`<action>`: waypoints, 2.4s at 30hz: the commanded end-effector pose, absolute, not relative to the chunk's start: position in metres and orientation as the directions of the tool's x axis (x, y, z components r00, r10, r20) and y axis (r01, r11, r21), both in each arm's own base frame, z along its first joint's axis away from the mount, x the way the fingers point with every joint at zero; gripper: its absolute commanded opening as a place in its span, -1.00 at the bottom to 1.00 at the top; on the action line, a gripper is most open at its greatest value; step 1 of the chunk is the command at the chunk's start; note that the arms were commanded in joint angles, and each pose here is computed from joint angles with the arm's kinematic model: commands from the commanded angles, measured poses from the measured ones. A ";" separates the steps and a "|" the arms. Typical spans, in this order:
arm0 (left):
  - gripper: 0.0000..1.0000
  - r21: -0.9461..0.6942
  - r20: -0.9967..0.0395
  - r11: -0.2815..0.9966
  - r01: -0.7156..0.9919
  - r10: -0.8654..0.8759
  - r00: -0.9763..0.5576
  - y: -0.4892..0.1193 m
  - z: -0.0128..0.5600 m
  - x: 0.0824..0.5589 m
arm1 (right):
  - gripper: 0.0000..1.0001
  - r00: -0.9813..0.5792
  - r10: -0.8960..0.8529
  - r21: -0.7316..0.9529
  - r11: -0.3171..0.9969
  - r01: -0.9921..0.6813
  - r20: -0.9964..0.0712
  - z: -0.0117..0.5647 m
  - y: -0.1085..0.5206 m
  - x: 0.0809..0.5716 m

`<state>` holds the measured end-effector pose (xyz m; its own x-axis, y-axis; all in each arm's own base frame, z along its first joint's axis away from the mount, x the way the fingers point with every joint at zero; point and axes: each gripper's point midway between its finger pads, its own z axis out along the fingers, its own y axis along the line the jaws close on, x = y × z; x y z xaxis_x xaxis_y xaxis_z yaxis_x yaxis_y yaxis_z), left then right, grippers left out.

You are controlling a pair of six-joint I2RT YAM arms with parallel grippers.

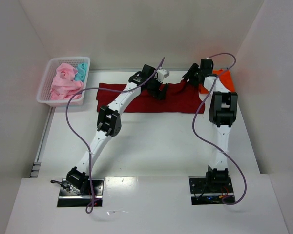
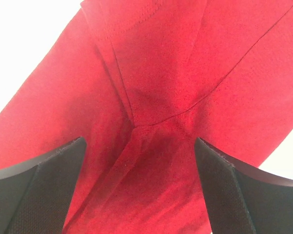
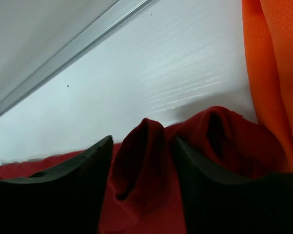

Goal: Fold and stack the t-shirts
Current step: Fold the other side of the tshirt into a rectangle

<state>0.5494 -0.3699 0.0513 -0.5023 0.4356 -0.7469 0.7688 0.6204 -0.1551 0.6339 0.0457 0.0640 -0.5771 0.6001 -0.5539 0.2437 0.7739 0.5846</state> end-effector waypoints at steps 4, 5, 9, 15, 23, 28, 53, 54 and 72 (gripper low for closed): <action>0.98 -0.122 -0.831 0.632 0.765 0.357 -0.427 -0.374 0.126 0.560 | 0.51 -0.539 0.541 0.566 0.813 0.138 -0.645 0.132 0.049 0.644; 1.00 -0.135 -0.837 0.621 0.772 0.345 -0.424 -0.379 0.123 0.561 | 0.58 -0.529 0.529 0.558 0.821 0.119 -0.664 0.143 0.049 0.643; 1.00 -0.218 -0.867 0.594 0.774 0.247 -0.433 -0.391 0.135 0.567 | 0.72 -0.497 0.480 0.507 0.857 0.090 -0.723 0.171 0.042 0.629; 1.00 -0.243 -0.889 0.584 0.775 0.185 -0.419 -0.401 0.138 0.574 | 0.72 -0.547 0.467 0.524 0.850 0.060 -0.695 0.148 0.035 0.594; 1.00 -0.244 -0.881 0.612 0.752 0.184 -0.436 -0.399 0.121 0.580 | 0.34 -0.598 0.386 0.463 0.886 0.028 -0.703 0.112 0.036 0.545; 1.00 -0.258 -0.868 0.642 0.722 0.174 -0.466 -0.392 0.103 0.587 | 0.30 -0.611 0.371 0.445 0.895 0.035 -0.699 0.101 0.034 0.540; 0.67 -0.351 -0.837 0.667 0.657 0.090 -0.539 -0.397 0.078 0.593 | -0.30 -0.667 0.350 0.336 0.929 0.156 -0.658 0.075 0.012 0.504; 0.64 -0.355 -0.837 0.660 0.662 0.092 -0.540 -0.398 0.078 0.591 | -0.30 -0.672 0.350 0.335 0.929 0.159 -0.652 0.071 0.012 0.502; 0.56 -0.373 -0.813 0.633 0.679 0.130 -0.568 -0.403 0.075 0.575 | -0.64 -0.730 0.348 0.239 0.937 0.255 -0.588 0.046 -0.004 0.478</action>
<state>0.5765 -0.3993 0.0592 -0.5986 0.1307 -0.7903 0.6564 0.6455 -0.3904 0.4828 0.0044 0.0299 -0.7428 0.3602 -0.5644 0.2430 0.9305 0.2741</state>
